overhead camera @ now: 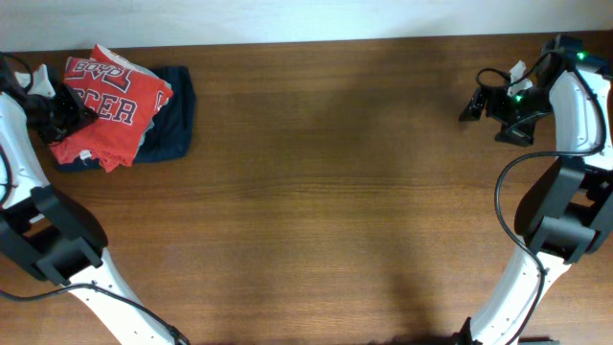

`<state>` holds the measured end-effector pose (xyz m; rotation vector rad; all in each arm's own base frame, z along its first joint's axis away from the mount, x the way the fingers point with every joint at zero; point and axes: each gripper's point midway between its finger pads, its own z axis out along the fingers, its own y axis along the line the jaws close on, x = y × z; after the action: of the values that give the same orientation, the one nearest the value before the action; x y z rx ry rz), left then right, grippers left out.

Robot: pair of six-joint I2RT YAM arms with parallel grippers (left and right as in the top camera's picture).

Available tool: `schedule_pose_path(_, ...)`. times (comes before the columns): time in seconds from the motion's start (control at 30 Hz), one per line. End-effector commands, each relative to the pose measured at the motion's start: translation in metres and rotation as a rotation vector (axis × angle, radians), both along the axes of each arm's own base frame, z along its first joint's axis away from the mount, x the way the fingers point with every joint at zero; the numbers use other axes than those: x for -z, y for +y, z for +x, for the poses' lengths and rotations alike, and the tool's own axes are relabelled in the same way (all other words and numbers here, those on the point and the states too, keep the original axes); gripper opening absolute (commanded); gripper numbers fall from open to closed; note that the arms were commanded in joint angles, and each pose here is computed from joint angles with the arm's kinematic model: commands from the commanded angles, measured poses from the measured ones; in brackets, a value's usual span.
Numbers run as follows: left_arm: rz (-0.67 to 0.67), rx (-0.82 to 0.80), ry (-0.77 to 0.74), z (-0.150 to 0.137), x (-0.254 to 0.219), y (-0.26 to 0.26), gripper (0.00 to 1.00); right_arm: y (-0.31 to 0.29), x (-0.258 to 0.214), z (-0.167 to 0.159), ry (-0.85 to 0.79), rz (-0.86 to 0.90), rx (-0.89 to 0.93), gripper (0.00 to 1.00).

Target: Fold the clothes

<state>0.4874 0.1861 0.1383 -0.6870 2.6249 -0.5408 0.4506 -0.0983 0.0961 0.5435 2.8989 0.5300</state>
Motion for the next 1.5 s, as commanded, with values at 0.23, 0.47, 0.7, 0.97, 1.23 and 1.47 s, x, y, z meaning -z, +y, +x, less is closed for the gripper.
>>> schedule_pose_path(0.23, 0.051, -0.018, 0.034, -0.014, -0.022, 0.007, 0.11, -0.004, -0.015, 0.001, -0.032, -0.026, -0.001, 0.99)
schedule_pose_path(0.47, 0.147, -0.057, 0.159, -0.037, -0.015, 0.021, 0.13, -0.004, -0.015, 0.001, -0.032, -0.026, -0.001, 0.99)
schedule_pose_path(0.7, 0.199, -0.096, 0.205, -0.043, -0.01, 0.031, 0.13, -0.004, -0.015, 0.001, -0.032, -0.026, -0.001, 0.99)
schedule_pose_path(0.97, 0.246, -0.139, 0.244, -0.047, -0.005, 0.041, 0.13, -0.004, -0.015, 0.001, -0.032, -0.026, -0.001, 0.99)
schedule_pose_path(1.23, 0.237, -0.1, 0.269, -0.036, 0.015, 0.027, 0.13, -0.004, -0.015, 0.001, -0.032, -0.026, -0.001, 0.99)
schedule_pose_path(1.47, 0.24, -0.086, 0.263, -0.028, 0.02, 0.023, 0.13, -0.004, -0.015, 0.001, -0.032, -0.026, -0.001, 0.99)
